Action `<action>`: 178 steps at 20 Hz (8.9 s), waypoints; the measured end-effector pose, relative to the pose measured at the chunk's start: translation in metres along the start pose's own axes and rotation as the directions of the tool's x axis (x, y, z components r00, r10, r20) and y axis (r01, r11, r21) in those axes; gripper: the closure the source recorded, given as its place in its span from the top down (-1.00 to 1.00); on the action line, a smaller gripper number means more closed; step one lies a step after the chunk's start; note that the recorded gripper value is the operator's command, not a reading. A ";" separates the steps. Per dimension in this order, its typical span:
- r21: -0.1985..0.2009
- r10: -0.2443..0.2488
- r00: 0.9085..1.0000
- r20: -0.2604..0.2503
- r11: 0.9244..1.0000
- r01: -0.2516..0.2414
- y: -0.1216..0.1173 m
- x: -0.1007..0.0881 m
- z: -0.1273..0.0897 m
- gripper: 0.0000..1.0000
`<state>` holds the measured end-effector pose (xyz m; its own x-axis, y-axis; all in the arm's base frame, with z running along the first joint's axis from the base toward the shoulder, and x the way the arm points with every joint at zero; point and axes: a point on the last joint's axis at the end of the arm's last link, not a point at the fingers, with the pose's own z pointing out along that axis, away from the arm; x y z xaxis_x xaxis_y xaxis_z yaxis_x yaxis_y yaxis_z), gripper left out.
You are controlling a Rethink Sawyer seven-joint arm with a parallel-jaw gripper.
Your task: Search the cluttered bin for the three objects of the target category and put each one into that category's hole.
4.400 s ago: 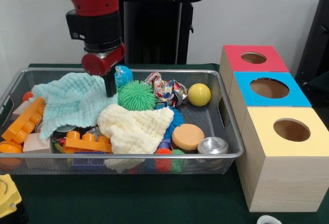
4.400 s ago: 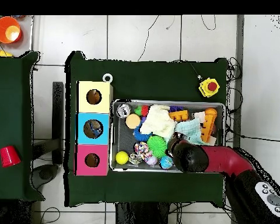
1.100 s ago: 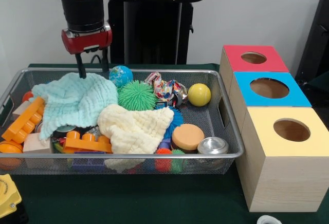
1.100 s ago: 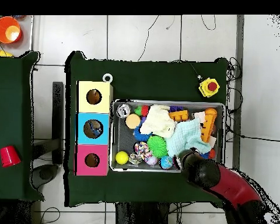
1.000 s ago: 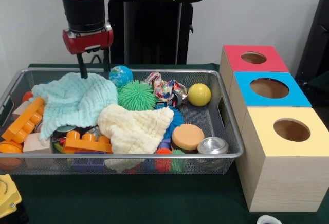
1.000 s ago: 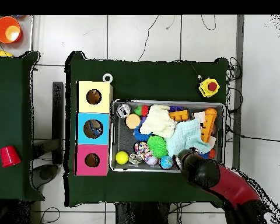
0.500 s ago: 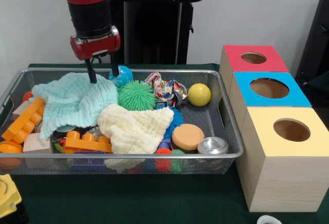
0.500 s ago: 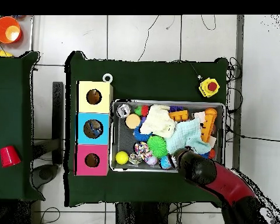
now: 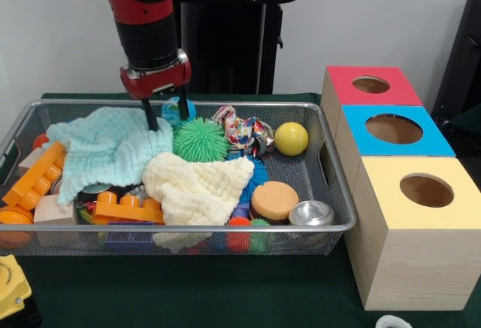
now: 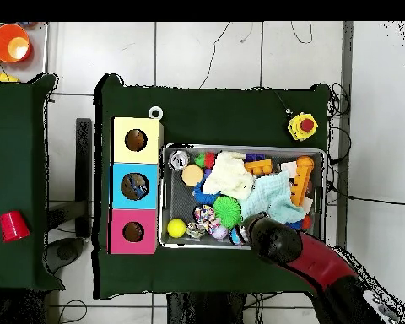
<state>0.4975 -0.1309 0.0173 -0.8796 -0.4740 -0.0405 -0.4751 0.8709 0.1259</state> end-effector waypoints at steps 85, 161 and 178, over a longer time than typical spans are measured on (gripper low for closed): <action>0.154 0.172 0.979 0.108 0.970 -0.187 0.124 -0.153 -0.239 -1.00; 0.206 0.036 0.975 0.218 0.975 -0.082 0.038 -0.109 -0.109 1.00; 0.108 0.040 0.998 0.058 0.993 -0.046 -0.032 -0.038 -0.077 1.00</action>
<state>0.5478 -0.1510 0.0907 -0.8980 -0.4302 -0.0927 -0.4336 0.9009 0.0198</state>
